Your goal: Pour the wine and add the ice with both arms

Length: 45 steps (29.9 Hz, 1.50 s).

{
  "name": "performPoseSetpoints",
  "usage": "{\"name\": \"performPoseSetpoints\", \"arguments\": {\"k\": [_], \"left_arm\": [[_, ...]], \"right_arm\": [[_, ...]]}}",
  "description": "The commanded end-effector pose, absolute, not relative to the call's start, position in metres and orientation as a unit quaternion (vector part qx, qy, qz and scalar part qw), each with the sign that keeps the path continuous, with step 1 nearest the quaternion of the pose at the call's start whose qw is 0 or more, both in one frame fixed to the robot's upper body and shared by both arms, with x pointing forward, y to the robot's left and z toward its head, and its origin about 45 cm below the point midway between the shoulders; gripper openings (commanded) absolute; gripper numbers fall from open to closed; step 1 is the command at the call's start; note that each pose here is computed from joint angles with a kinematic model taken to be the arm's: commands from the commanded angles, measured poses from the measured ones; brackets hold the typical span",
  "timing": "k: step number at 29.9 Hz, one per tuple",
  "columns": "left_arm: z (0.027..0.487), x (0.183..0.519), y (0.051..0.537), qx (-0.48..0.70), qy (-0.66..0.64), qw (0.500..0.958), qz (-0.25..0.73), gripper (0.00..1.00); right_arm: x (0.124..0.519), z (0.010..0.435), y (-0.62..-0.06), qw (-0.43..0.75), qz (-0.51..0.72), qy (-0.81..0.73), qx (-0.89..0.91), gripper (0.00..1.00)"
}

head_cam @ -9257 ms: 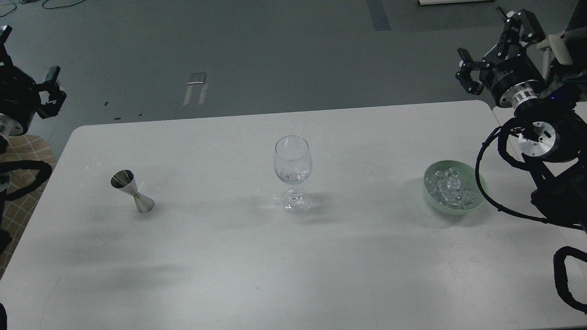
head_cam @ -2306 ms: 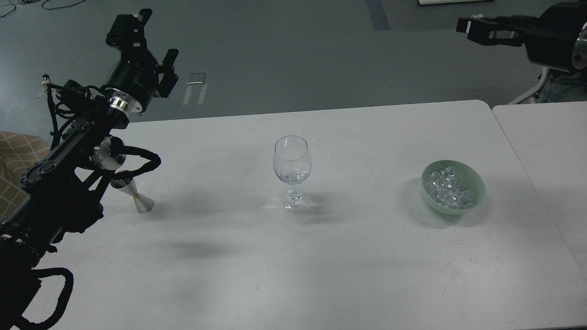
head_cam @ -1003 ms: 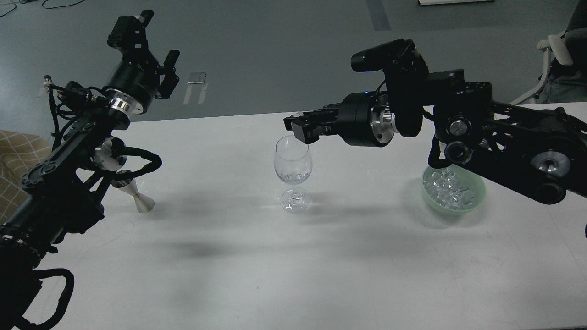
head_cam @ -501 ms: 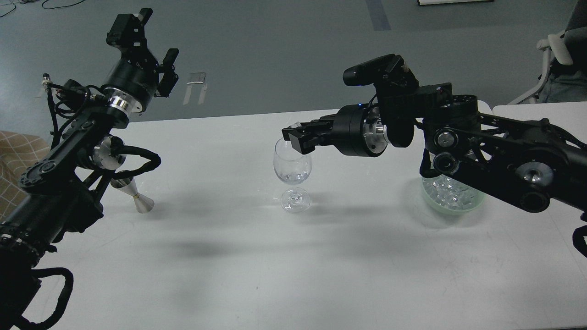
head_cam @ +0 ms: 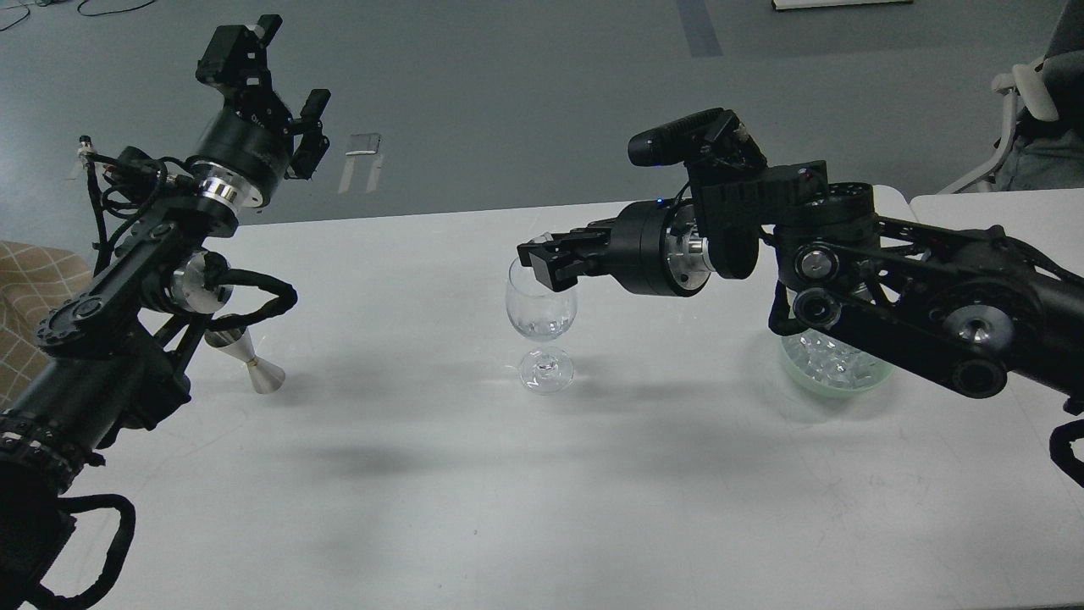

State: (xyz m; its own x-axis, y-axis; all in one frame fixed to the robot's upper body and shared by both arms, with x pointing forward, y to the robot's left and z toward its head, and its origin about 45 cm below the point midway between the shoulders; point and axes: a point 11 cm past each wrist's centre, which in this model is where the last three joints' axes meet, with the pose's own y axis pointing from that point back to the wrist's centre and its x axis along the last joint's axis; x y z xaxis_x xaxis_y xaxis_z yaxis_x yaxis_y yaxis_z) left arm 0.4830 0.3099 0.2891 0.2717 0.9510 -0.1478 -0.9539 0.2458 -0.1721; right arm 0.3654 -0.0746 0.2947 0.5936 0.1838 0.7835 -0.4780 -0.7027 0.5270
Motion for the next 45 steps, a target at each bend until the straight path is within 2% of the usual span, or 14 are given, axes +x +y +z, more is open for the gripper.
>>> {"name": "performPoseSetpoints", "arguments": {"k": [1,10,15,19,27,33,35,36,37,44,45], "left_arm": [[0.289,0.483,0.311,-0.113,0.006,0.789,0.604,0.98],[0.290,0.483,0.311,-0.114,0.005,0.789,0.604,0.98],[0.290,0.483,0.311,-0.114,0.005,0.789,0.604,0.98],[0.290,0.483,0.310,-0.114,0.006,0.789,0.603,0.98],[0.290,0.483,0.311,-0.114,0.005,0.789,0.604,0.98],[0.290,0.483,0.310,-0.114,0.006,0.790,0.603,0.98],[0.291,0.484,0.310,-0.115,0.005,0.789,0.603,0.98],[0.291,0.484,0.310,-0.115,0.005,0.789,0.603,0.98],[0.291,0.484,0.310,-0.115,0.005,0.789,0.603,0.98],[0.290,0.483,0.309,-0.115,0.006,0.789,0.603,0.98],[0.289,0.483,0.310,-0.114,0.006,0.789,0.604,0.98]], "right_arm": [[0.366,0.295,-0.075,0.376,0.441,-0.092,0.810,0.20],[0.366,0.296,-0.074,0.376,0.442,-0.093,0.809,0.39],[0.366,0.295,-0.073,0.376,0.441,-0.094,0.810,0.45],[0.364,0.296,-0.067,0.371,0.443,-0.089,0.811,0.49],[0.371,0.311,-0.069,0.366,0.449,-0.108,0.808,0.50],[0.396,0.355,-0.084,0.348,0.460,-0.166,0.800,0.55],[0.406,0.379,-0.093,0.337,0.466,-0.196,0.794,0.70],[0.412,0.400,-0.098,0.322,0.471,-0.220,0.791,0.89],[0.415,0.410,-0.101,0.313,0.473,-0.232,0.790,0.95],[0.464,0.491,-0.159,0.264,0.440,-0.372,0.773,0.98],[0.475,0.508,-0.182,0.245,0.420,-0.412,0.771,0.98]]}}
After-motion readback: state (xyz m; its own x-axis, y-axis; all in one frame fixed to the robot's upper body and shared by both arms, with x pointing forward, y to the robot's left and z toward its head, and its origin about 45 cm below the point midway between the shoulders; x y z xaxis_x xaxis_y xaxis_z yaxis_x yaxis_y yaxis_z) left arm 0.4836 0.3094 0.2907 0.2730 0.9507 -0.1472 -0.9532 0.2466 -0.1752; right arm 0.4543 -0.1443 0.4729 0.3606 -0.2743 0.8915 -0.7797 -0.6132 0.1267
